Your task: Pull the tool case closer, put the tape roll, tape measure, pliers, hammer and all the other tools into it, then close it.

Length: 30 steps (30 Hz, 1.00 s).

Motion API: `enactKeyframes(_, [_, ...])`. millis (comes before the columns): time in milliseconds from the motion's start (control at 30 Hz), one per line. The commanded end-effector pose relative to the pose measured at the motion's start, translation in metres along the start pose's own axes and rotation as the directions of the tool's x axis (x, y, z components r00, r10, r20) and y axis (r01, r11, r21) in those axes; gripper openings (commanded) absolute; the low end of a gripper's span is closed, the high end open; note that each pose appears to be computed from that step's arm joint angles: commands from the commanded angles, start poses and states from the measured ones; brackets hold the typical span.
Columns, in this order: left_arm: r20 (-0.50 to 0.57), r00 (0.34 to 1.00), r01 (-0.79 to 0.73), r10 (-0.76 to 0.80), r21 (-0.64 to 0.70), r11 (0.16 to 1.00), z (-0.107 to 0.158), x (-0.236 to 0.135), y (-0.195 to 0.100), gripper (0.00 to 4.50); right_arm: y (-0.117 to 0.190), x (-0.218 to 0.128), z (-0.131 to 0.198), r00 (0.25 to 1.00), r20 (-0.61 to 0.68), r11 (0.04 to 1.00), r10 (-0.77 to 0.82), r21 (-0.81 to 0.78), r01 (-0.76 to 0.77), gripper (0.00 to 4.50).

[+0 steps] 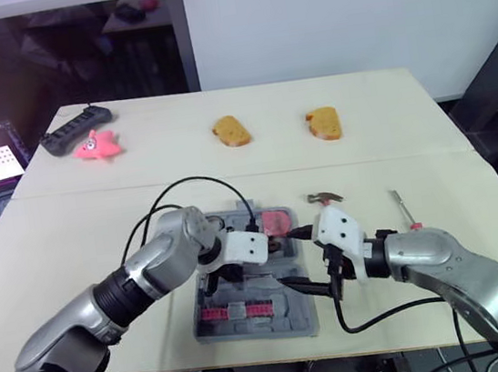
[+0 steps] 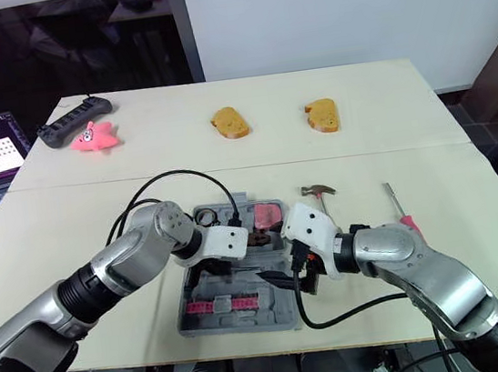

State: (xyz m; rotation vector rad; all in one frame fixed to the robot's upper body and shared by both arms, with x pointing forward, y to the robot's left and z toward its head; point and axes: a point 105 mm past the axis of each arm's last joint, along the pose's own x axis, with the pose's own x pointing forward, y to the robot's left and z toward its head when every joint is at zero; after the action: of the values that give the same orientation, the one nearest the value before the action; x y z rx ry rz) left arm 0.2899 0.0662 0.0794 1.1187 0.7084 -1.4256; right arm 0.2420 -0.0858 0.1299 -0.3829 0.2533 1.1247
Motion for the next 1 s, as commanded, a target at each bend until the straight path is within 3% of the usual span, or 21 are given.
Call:
enactKeyframes(33, [-0.006, 0.999, -0.036, 0.036, 0.015, 0.999, -0.002, -0.001, 0.004, 0.02, 0.004, -0.002, 0.011, 0.999, 0.040, 1.000, 0.009, -0.028, -0.007, 4.50])
enactKeyframes(200, [-0.004, 0.999, -0.039, 0.039, 0.032, 0.999, -0.002, -0.002, 0.005, 0.02, 0.003, -0.002, 0.012, 0.999, 0.044, 1.000, 0.009, -0.028, -0.007, 4.50])
enactKeyframes(400, [0.008, 0.997, -0.079, 0.079, 0.057, 0.995, 0.001, -0.013, 0.014, 2.73, 0.003, -0.001, 0.013, 0.999, 0.052, 1.000, 0.012, -0.025, -0.011, 4.50])
enactKeyframes(800, [0.041, 0.985, -0.171, 0.169, 0.039, 0.985, -0.001, -0.056, 0.031, 2.73, 0.005, 0.000, 0.014, 0.998, 0.059, 1.000, 0.014, -0.019, -0.013, 4.50])
enactKeyframes(967, [0.104, 0.984, -0.136, 0.142, -0.064, 0.989, -0.006, -0.065, 0.029, 2.73, 0.005, -0.001, 0.014, 0.998, 0.059, 1.000, 0.014, -0.022, -0.012, 4.50])
enactKeyframes(1000, [0.119, 0.983, -0.131, 0.141, -0.086, 0.988, -0.007, -0.066, 0.029, 2.50, 0.005, -0.001, 0.014, 0.998, 0.059, 1.000, 0.013, -0.022, -0.012, 4.50])
